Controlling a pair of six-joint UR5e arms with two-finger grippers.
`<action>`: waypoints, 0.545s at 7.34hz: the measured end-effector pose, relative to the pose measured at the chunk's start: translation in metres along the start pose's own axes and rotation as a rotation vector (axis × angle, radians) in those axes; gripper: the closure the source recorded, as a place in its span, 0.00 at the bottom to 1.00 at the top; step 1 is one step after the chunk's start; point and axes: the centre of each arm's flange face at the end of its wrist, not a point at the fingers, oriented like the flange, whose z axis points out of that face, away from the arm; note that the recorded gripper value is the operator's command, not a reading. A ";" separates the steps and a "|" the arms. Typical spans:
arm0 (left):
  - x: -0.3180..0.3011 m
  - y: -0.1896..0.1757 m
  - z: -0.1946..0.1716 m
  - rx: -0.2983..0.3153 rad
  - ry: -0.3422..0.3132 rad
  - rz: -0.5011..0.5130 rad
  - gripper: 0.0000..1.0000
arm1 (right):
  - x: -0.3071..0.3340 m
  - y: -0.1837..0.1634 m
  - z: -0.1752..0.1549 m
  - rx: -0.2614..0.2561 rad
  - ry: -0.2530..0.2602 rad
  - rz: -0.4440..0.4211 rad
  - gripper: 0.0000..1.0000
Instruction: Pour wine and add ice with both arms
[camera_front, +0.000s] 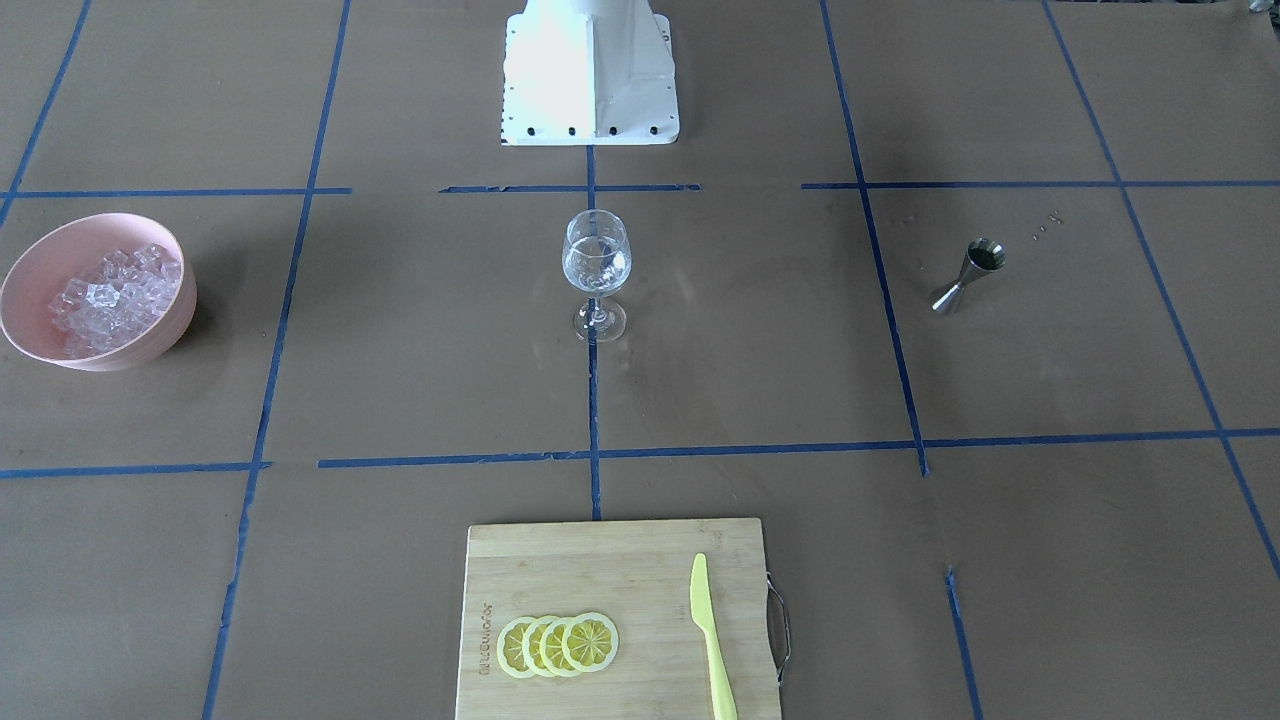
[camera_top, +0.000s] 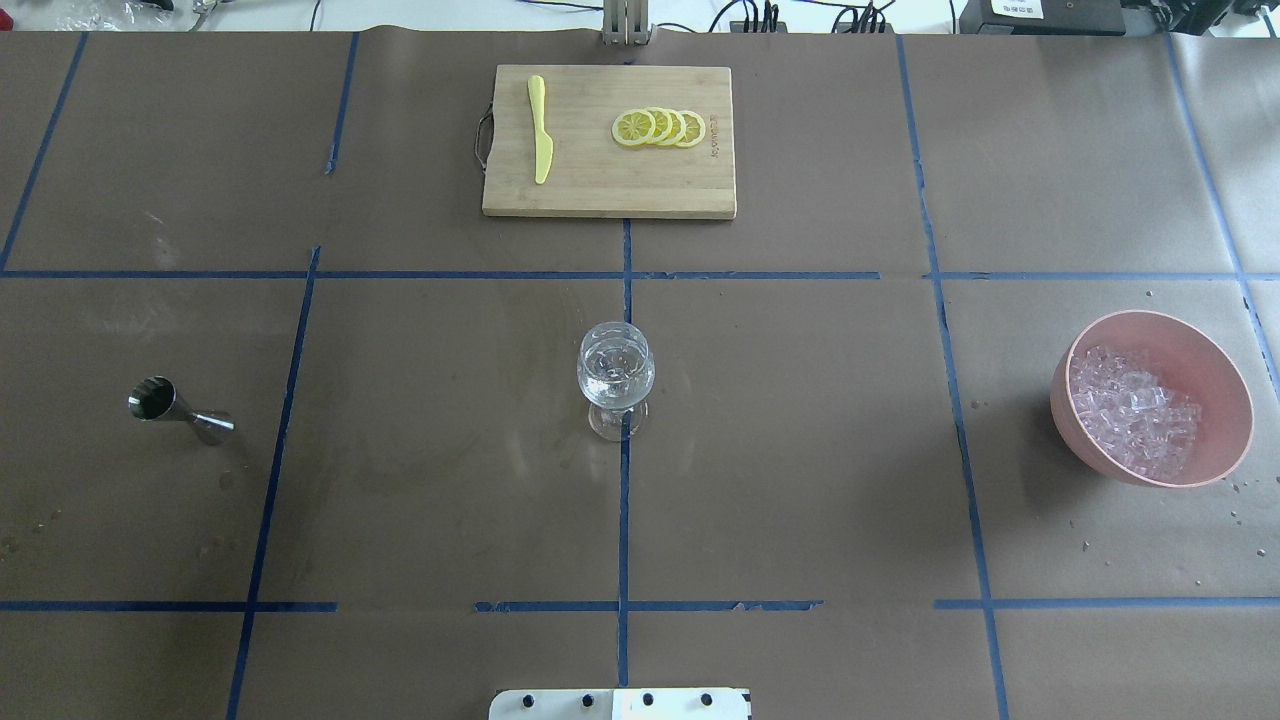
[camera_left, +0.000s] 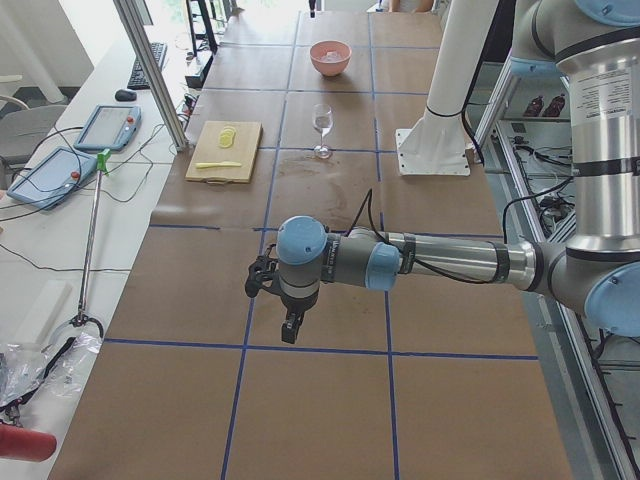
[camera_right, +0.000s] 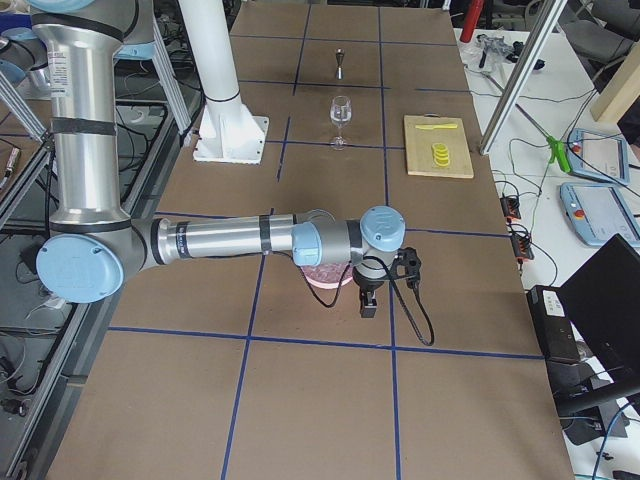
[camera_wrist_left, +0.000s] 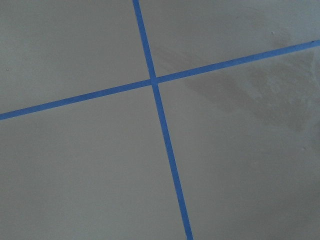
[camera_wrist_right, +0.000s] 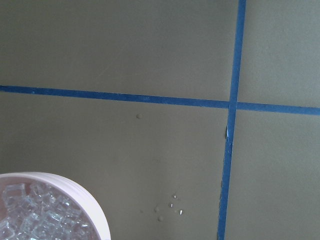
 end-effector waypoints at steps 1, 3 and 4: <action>0.001 -0.002 -0.001 0.003 0.001 0.002 0.00 | 0.000 -0.001 -0.001 0.002 0.002 -0.003 0.00; 0.001 -0.015 -0.002 0.037 0.001 0.034 0.00 | 0.000 -0.002 -0.001 0.002 0.004 -0.003 0.00; 0.000 -0.017 0.001 0.073 0.017 0.069 0.00 | 0.001 -0.001 0.001 -0.001 0.005 0.000 0.00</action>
